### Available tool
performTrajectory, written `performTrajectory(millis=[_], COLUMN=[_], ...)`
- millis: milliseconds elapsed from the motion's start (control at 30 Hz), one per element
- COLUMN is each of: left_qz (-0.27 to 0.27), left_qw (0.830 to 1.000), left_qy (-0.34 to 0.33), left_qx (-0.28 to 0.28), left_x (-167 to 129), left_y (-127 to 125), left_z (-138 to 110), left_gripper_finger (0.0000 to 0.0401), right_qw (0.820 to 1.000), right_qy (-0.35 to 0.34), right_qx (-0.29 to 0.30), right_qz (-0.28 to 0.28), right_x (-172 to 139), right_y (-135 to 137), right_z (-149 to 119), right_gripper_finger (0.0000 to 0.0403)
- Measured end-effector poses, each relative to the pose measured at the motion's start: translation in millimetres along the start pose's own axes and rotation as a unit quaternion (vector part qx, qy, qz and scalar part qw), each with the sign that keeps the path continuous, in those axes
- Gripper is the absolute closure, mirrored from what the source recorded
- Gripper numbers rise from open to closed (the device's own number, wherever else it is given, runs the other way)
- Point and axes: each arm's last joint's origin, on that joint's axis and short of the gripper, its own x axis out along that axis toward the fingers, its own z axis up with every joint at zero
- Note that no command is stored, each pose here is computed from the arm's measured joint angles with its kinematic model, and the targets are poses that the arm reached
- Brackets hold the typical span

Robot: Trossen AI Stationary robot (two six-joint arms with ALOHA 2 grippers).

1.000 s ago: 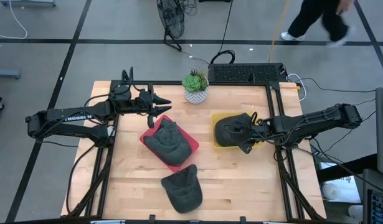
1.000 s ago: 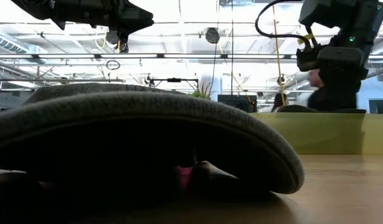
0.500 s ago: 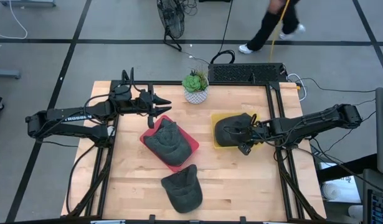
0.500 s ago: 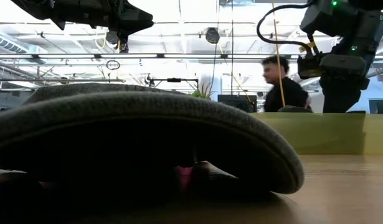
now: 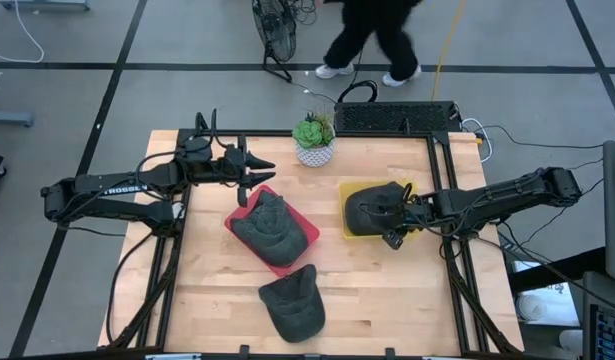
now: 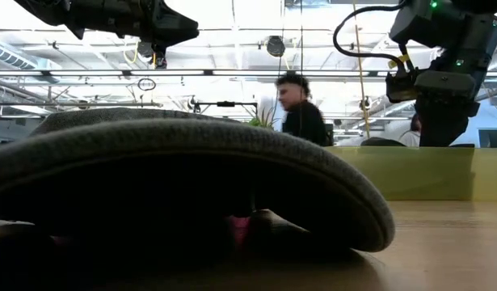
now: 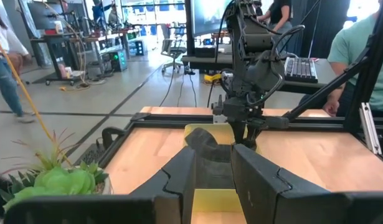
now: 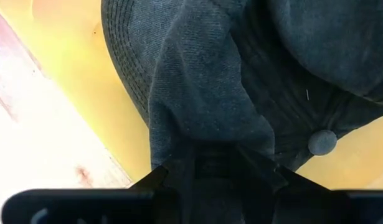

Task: Pick & Place hat
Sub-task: Put the top black cap into the yellow bin, then put the black cap into the yellow bin

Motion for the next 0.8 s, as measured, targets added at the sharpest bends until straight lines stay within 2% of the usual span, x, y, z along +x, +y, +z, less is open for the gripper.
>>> performTrajectory(millis=[233,467,533,633,800], left_qz=[0.000,-0.001,-0.014,-0.065,-0.145], left_qw=[1.000,1.000,1.000,0.998,0.988], left_qy=[0.003,0.001,-0.003,-0.018,-0.040], left_qx=[0.007,0.007,0.010,0.013,0.019], left_x=[0.0,0.0,0.0,-0.3,-1.5], left_y=[0.0,-0.1,-0.8,-3.7,-8.3], left_z=[-0.7,-0.2,0.5,3.1,6.7], left_gripper_finger=[0.0293,0.0293,0.0293,0.0293,0.0293], right_qw=[1.000,0.994,0.987,0.973,0.937], right_qy=[-0.017,-0.087,-0.125,-0.179,-0.267], right_qx=[0.004,-0.023,-0.026,-0.025,-0.063], right_qz=[0.007,0.063,0.095,0.144,0.215], right_x=[-6.5,-33.8,-42.9,-54.1,-67.5], right_y=[-2.3,6.9,10.2,14.8,29.4], right_z=[5.1,21.4,26.5,32.9,44.3], right_gripper_finger=[0.0310,0.0310,0.0310,0.0310,0.0309])
